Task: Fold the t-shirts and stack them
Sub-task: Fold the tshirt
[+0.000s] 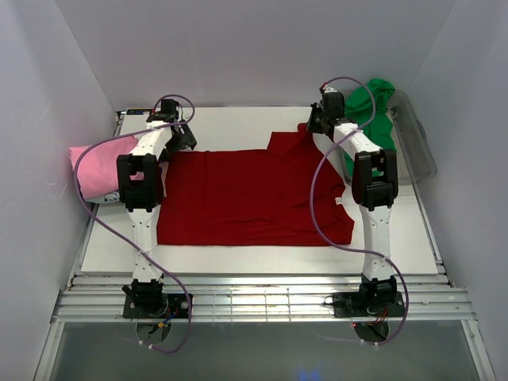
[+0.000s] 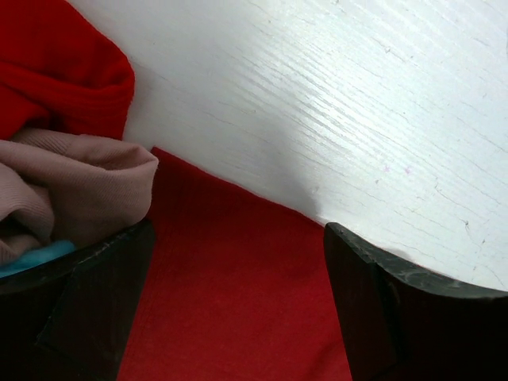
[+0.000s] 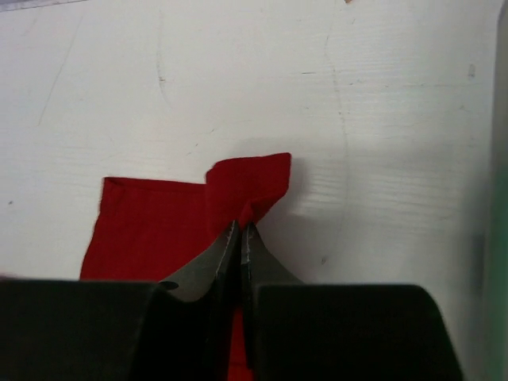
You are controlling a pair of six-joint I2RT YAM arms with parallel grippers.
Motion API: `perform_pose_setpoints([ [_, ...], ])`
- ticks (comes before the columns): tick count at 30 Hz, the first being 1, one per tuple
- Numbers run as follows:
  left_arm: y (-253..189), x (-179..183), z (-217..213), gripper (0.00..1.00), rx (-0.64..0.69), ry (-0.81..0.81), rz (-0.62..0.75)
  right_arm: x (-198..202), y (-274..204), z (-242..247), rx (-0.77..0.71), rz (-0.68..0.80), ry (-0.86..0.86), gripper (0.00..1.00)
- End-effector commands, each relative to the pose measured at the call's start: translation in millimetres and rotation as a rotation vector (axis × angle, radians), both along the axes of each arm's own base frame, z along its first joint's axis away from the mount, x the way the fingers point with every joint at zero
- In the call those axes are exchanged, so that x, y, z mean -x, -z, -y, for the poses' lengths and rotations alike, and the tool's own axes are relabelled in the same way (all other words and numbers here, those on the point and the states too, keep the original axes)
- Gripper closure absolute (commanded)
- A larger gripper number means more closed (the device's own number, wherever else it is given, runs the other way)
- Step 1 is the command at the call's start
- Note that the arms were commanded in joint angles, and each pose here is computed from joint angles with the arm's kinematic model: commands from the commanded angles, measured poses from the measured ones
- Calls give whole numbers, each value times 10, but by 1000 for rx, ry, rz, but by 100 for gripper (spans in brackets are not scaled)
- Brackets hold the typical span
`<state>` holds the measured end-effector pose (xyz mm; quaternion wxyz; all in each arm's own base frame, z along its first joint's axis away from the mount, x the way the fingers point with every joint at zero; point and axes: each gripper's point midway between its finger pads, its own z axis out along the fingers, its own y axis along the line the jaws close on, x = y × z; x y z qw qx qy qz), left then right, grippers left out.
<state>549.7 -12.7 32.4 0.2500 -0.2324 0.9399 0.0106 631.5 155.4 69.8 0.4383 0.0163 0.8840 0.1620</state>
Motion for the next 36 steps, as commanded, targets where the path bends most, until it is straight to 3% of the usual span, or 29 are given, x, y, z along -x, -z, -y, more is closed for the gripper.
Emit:
perform_pose_setpoints([
  [1,-187,-128,-84,2,7,-47,55,-2,-720,85,23,151,1,92],
  [9,-112,-177,-101,5,10,-92,53,192,-617,136,53,105,-10,92],
  [16,113,-74,-157,19,-19,-114,-7,291,-563,154,54,86,-9,92],
  [20,196,-41,-174,31,-28,-120,-29,320,-550,159,53,84,-8,92],
  [27,303,-23,-169,65,-26,-125,-51,361,-593,162,52,91,-12,92],
  [34,319,3,-150,92,-16,-122,-62,383,-660,175,63,102,-18,92],
  [36,305,23,-143,95,-13,-117,-65,385,-692,175,62,108,-17,92],
])
